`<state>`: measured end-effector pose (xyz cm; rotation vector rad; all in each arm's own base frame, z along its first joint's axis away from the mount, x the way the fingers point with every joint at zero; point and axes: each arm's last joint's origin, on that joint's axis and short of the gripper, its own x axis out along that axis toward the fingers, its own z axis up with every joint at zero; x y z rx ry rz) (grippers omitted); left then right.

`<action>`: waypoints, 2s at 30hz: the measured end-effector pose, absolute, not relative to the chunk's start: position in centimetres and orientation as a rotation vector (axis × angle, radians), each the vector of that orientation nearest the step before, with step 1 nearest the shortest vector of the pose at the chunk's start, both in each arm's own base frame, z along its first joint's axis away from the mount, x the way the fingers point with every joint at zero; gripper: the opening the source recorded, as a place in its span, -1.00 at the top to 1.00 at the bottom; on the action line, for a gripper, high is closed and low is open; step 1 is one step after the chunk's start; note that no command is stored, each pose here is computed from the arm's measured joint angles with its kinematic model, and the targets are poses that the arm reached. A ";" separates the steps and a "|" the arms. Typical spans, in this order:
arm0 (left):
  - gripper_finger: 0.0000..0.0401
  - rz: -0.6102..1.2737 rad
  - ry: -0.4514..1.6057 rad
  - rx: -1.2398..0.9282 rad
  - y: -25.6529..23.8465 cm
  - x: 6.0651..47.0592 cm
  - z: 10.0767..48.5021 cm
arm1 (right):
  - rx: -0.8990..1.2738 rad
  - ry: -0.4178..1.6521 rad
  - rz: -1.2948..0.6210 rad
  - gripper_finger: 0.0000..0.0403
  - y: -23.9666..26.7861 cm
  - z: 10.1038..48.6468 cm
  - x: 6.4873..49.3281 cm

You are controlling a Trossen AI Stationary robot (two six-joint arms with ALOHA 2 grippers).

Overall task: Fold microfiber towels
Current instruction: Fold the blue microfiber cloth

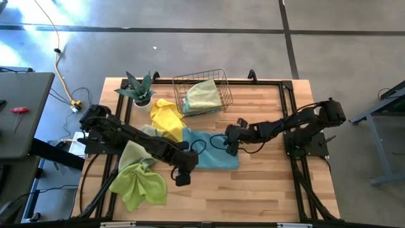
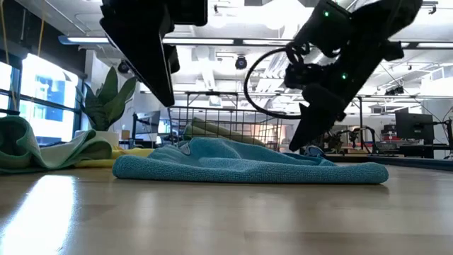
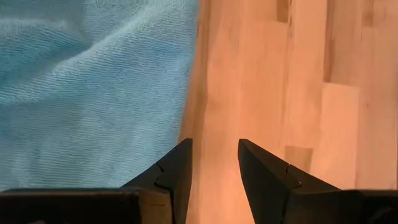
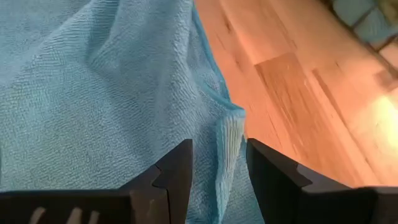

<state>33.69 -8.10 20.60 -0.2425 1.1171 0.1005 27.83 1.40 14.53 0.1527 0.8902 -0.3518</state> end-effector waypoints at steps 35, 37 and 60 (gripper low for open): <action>0.42 0.208 1.053 -0.307 -9.1 33.7 20.7 | 0.217 0.901 -0.413 0.96 0.1 11.8 28.1; 0.42 0.210 1.053 -0.310 -9.1 33.7 20.7 | 0.250 0.901 -0.432 0.94 0.1 11.8 28.1; 0.42 0.241 1.037 -0.290 -9.0 33.7 20.7 | 0.422 0.898 -0.594 0.89 2.6 15.8 26.3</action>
